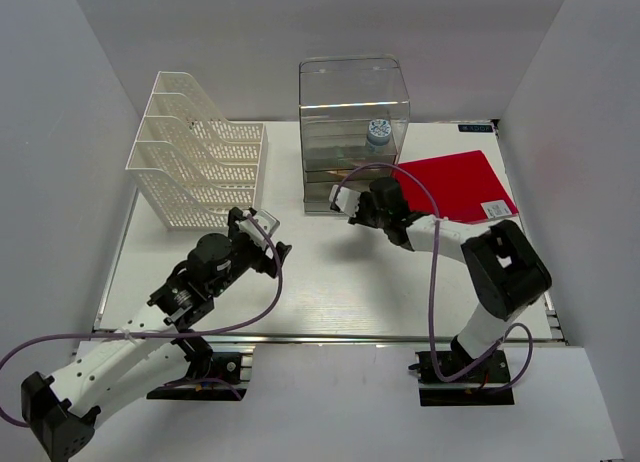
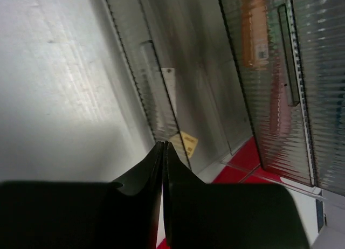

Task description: Organize the desk

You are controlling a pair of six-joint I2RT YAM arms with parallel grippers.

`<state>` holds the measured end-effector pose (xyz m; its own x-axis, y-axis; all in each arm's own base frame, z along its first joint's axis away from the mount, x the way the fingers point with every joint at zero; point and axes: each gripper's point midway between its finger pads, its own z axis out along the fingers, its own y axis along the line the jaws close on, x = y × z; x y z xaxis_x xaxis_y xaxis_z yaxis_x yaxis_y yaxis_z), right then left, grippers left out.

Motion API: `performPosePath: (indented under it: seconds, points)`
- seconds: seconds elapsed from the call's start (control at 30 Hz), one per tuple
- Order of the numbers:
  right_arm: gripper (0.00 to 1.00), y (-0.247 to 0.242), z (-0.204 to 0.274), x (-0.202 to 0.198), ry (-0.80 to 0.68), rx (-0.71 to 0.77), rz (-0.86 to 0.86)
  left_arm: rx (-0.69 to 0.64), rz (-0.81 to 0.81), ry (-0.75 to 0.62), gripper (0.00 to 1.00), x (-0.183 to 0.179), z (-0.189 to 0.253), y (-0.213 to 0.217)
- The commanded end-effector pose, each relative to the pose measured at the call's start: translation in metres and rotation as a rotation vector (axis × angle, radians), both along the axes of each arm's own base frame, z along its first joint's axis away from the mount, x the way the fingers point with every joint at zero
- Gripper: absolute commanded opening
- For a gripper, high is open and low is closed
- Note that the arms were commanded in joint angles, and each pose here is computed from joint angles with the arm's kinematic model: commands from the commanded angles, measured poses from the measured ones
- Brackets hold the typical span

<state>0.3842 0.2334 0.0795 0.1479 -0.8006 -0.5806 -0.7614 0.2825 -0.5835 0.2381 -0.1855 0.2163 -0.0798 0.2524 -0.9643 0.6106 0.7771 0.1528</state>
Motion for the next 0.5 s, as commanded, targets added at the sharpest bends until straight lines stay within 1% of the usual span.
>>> performPosePath:
  seconds: [0.0,0.2,0.33,0.43,0.47]
  points:
    - [0.05,-0.002,0.012,0.029,-0.091,-0.036,-0.065,-0.034,0.039,-0.033,0.98,0.004,0.018,0.005]
    - [0.03,0.003,0.007,0.038,-0.071,-0.043,-0.082,-0.052,0.051,-0.055,0.98,0.002,0.025,0.010]
    - [0.01,0.006,0.017,0.033,-0.067,-0.008,-0.068,-0.056,0.047,-0.055,0.98,0.002,0.026,0.009]
    - [0.01,0.009,0.017,0.032,-0.043,-0.008,-0.050,-0.058,0.044,-0.057,0.98,0.001,0.026,0.009]
    - [0.00,0.007,0.011,0.028,-0.011,-0.028,-0.043,-0.059,0.044,-0.058,0.98,0.001,0.027,0.009]
